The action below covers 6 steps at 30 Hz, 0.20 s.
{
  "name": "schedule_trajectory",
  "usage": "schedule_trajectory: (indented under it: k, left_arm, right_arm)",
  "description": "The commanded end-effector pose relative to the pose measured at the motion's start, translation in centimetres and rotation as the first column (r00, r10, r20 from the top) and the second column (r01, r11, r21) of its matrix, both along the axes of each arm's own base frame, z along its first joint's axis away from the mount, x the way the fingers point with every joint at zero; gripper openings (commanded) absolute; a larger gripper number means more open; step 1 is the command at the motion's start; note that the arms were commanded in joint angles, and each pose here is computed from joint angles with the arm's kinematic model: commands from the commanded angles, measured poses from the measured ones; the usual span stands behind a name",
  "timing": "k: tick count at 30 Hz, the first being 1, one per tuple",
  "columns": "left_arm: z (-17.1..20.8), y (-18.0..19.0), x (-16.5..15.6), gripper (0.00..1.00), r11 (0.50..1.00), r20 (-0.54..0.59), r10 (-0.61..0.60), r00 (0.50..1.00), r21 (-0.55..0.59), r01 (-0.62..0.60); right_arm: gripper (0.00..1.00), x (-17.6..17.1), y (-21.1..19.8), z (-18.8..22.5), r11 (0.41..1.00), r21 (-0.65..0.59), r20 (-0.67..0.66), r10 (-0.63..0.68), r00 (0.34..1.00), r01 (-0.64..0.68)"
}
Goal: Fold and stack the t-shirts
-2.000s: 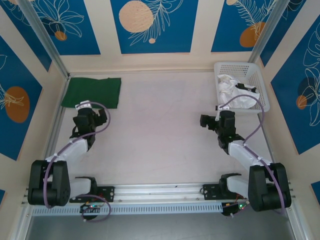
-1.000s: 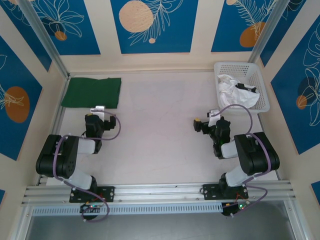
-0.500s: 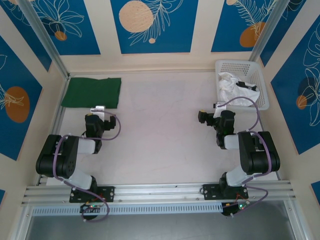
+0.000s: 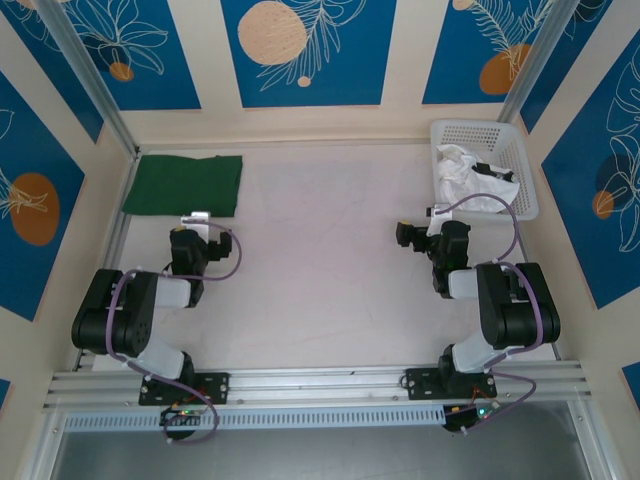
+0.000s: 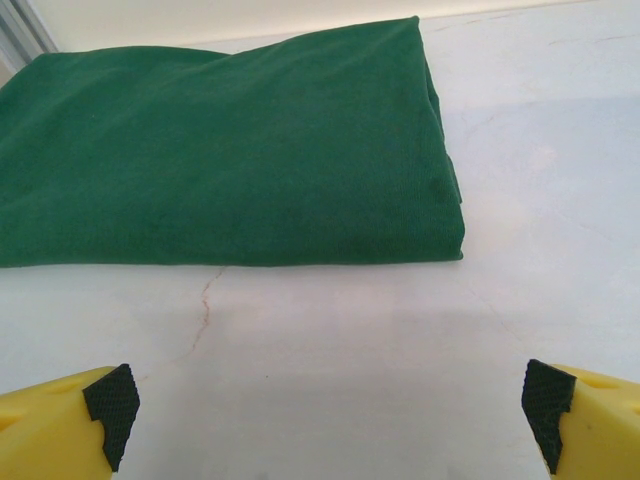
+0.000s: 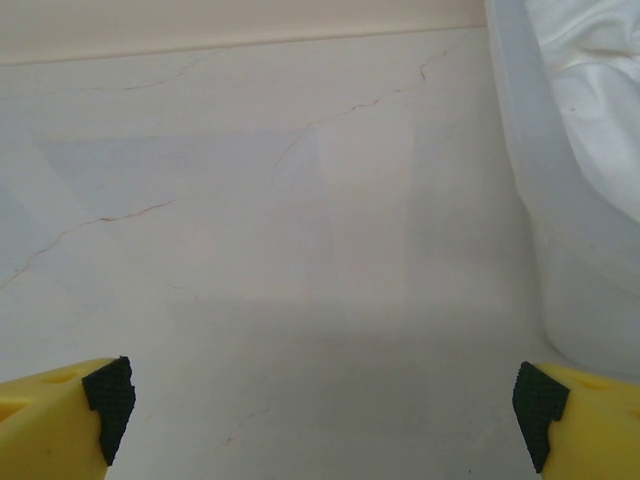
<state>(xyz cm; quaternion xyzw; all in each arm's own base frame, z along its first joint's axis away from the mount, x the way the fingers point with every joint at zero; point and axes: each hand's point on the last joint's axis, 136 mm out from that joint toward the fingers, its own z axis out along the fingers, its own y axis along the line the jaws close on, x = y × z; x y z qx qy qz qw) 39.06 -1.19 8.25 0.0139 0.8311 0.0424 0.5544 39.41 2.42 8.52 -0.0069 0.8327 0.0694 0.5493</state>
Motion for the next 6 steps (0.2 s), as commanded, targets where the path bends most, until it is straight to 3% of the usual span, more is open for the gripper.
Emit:
schedule_trajectory:
  k: [1, 6]
  left_arm:
    - [0.60, -0.09, 0.31, 1.00, 1.000, 0.019, -0.016, 1.000, 0.006, 0.015]
    - [0.60, -0.12, 0.31, 1.00, 1.000, 0.019, -0.016, 1.000, 0.006, 0.016]
  right_arm:
    - [0.99, 0.30, 0.15, 0.80, 1.000, 0.016, 0.018, 0.010, 1.000, -0.010]
    - [0.99, 0.25, 0.14, 0.88, 1.000, 0.018, 0.022, 0.011, 1.000, -0.011]
